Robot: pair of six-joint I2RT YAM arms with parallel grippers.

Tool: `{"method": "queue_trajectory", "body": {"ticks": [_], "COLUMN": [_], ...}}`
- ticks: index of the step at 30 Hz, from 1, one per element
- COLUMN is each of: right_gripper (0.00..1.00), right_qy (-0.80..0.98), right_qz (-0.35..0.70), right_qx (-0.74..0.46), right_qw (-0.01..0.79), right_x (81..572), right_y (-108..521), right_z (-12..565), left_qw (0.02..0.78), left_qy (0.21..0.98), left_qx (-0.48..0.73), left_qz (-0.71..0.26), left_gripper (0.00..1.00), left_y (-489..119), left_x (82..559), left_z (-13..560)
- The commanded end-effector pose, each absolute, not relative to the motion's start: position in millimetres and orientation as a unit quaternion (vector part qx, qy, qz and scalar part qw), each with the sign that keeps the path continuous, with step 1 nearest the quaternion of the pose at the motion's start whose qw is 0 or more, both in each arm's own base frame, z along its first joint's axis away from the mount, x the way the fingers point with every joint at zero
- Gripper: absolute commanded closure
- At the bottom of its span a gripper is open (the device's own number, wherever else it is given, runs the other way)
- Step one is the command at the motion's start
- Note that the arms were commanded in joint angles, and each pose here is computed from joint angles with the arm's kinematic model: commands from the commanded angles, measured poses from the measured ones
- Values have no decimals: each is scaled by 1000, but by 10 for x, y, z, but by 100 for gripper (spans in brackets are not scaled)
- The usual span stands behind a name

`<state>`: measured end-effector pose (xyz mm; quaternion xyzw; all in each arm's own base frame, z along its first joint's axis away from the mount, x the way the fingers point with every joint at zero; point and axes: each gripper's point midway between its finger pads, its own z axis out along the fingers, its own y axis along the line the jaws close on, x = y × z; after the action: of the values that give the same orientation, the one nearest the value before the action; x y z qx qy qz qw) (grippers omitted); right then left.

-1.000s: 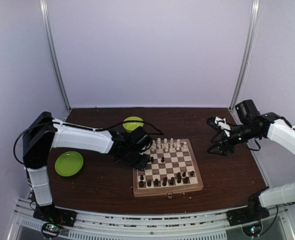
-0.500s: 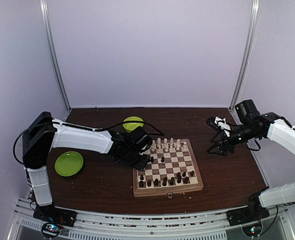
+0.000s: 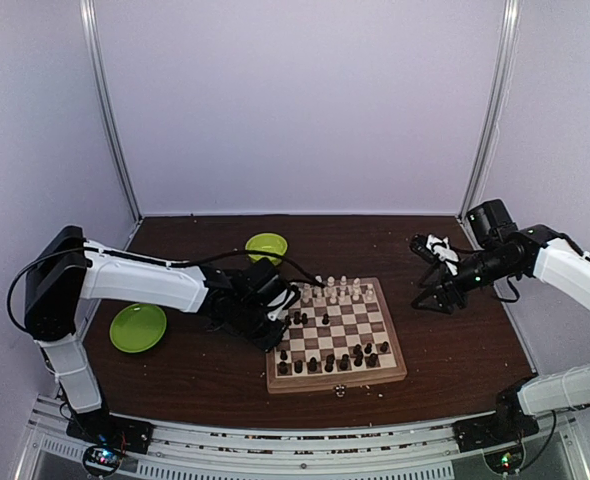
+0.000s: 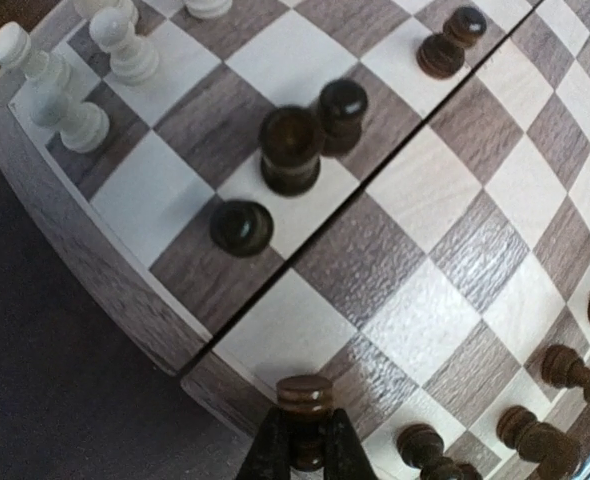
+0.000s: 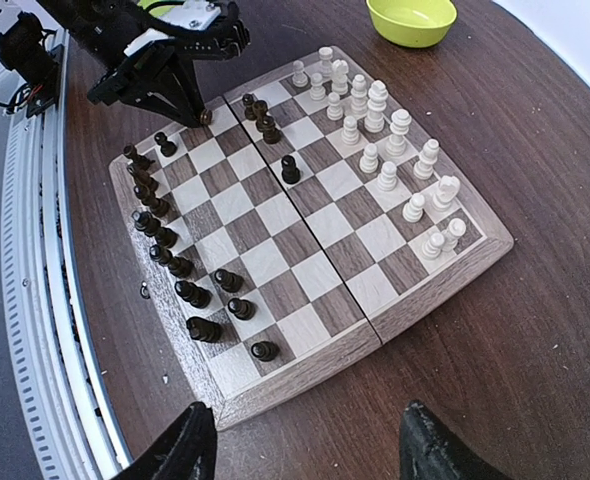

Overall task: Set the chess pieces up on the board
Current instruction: Pick up the pawn from the chessboard, then pass from the left arm to the right

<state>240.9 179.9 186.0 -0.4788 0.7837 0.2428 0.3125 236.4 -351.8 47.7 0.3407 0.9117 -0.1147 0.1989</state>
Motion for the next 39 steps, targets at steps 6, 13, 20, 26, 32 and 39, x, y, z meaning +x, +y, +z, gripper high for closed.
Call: {"method": "queue_trajectory", "body": {"ticks": [6,13,20,26,32,39], "right_gripper": [43,46,44,43,44,48], "right_qy": [751,696,635,589,552,532], "right_qz": [253,190,110,60,24,7], "right_qx": [-517,-616,-673,-716,-760,-777], "right_qw": [325,315,363,370,343,337], "right_x": [2363,2290,2300,2201,2062,1978], "right_y": [1973,2310,2769,3215,3522,3678], "right_z": [2051,2315,2653,2678,2516,2479], "left_qw": [199,155,120,92,68,69], "left_qy": [857,812,767,744,734,732], "left_qx": [431,490,499,483,470,464], "left_qz": [-202,-275,-385,-453,-486,-494], "left_gripper": [100,100,99,99,98,98], "left_y": [-3615,-3628,-3893,-4089,-4164,-4177], "left_x": [2078,1976,1827,1742,1685,1680], "left_z": [953,1442,1976,2275,2394,2418]}}
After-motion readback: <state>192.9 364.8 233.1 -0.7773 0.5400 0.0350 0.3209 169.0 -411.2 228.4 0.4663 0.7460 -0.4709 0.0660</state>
